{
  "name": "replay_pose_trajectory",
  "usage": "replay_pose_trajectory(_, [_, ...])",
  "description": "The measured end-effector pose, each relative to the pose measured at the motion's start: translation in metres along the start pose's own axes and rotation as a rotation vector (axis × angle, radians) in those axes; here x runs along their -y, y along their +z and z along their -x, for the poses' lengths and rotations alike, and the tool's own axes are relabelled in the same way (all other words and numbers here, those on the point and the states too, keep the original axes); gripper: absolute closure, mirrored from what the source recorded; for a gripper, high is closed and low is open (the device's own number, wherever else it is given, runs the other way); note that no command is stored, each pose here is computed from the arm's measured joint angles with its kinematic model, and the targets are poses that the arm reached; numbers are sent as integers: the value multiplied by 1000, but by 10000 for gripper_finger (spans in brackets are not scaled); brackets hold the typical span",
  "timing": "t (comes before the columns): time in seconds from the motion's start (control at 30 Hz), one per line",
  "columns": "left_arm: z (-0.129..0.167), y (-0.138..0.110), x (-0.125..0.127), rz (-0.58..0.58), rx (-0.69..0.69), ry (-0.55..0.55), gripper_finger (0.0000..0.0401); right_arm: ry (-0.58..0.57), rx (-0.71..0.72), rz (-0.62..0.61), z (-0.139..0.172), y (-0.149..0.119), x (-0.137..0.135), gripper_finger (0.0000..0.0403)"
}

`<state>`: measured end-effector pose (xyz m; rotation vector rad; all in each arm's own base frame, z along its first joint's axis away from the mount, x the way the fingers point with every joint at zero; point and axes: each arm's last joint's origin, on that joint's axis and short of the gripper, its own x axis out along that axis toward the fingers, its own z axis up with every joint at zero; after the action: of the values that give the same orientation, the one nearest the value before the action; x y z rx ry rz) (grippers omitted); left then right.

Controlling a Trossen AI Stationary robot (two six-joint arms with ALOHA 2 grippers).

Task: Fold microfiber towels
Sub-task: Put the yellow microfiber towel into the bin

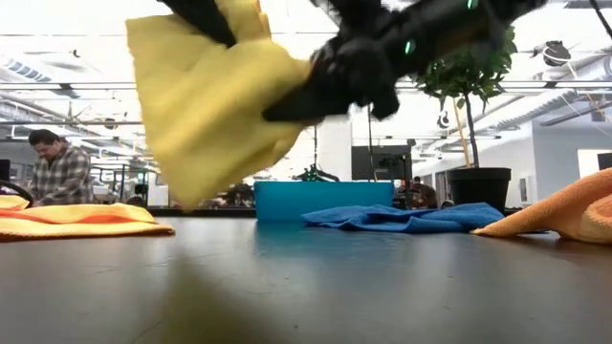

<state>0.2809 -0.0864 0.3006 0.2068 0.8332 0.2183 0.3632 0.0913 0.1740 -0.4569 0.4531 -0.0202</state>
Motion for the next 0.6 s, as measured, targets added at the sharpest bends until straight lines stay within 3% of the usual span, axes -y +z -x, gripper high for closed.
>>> replay_pose_trajectory(0.27, [1,15,-36,-39,111,142,400,-69,-102,-8,42,12,62,400])
replay_pose_trajectory(0.5, [-28,10,-86,-24,139,195,400,-169,-224,-22,54,-5,115,402])
replay_pose_trajectory(0.6, [-46,2,-115,12,230,186,400,-209,-288,-12,55,-18,136,402])
